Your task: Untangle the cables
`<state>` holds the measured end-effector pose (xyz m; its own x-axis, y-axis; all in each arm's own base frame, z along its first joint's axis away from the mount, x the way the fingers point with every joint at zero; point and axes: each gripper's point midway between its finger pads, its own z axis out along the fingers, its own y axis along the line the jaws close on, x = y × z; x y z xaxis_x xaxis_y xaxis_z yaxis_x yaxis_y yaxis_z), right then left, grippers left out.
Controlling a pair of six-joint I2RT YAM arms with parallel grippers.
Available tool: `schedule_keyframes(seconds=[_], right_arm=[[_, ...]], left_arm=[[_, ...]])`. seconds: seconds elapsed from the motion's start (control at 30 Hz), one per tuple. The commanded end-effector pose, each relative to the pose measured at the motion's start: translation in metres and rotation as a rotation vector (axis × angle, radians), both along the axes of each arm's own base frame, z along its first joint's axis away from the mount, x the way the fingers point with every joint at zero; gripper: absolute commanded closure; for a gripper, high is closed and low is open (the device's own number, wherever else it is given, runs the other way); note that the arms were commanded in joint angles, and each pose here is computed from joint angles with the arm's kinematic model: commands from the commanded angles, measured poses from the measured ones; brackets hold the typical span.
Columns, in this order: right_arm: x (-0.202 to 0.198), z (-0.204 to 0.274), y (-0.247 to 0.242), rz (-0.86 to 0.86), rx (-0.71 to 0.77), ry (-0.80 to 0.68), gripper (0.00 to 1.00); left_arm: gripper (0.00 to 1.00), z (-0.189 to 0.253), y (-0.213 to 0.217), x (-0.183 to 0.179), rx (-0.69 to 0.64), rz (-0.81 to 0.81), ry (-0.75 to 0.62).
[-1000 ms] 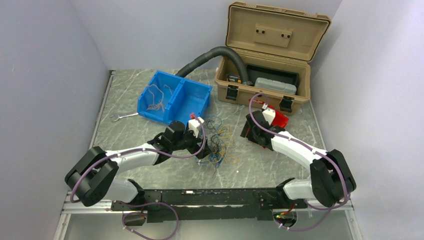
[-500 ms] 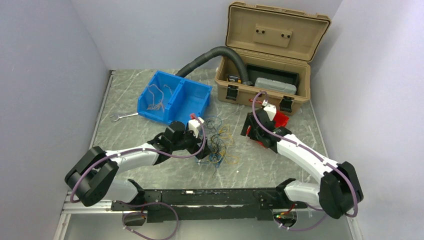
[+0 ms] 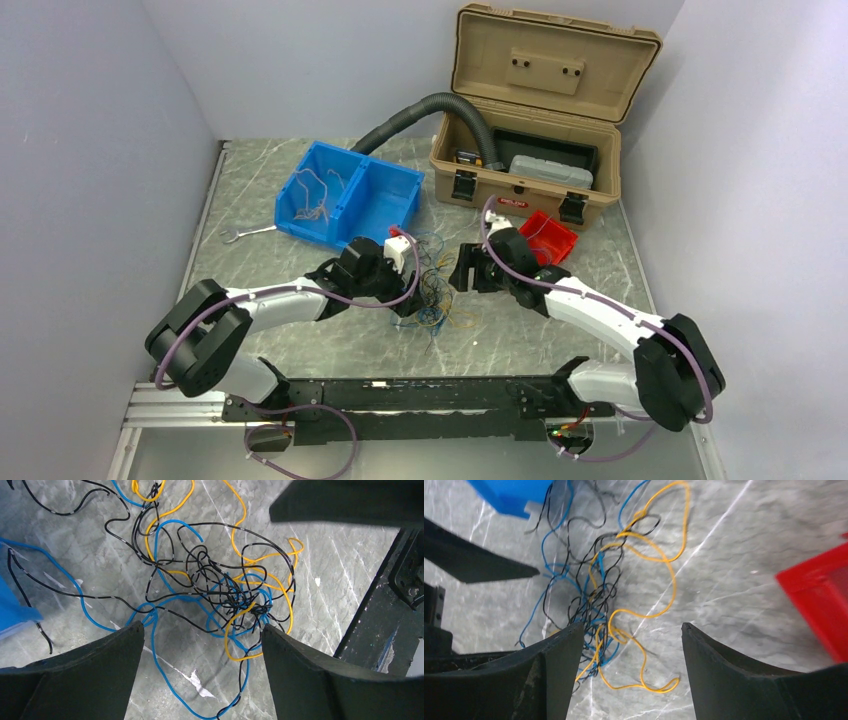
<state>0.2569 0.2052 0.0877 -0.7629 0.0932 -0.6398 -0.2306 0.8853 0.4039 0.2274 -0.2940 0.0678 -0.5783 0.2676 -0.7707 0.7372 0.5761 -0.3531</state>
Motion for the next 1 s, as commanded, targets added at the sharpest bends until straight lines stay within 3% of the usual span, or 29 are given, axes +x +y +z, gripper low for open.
schedule_keyframes(seconds=[0.0,0.13,0.53,0.83,0.97], right_arm=[[-0.014,-0.007,0.026,0.108,0.065,0.004,0.28],[-0.021,-0.017,0.040,0.128,0.100,0.038,0.38],[-0.024,-0.001,0.050,0.147,0.105,0.002,1.00],[-0.021,0.039,0.041,0.129,0.111,-0.093,1.00],[-0.022,0.043,0.038,0.128,0.104,-0.103,1.00]], left_arm=[[0.11,0.014,-0.009,0.003,-0.028,-0.028,-0.031],[0.11,0.015,-0.009,0.005,-0.032,-0.020,-0.044],[0.24,0.013,-0.009,0.003,-0.023,-0.030,-0.038],[0.31,0.013,-0.009,0.007,-0.011,-0.015,-0.032],[0.28,0.039,0.019,0.021,-0.040,0.151,-0.186]])
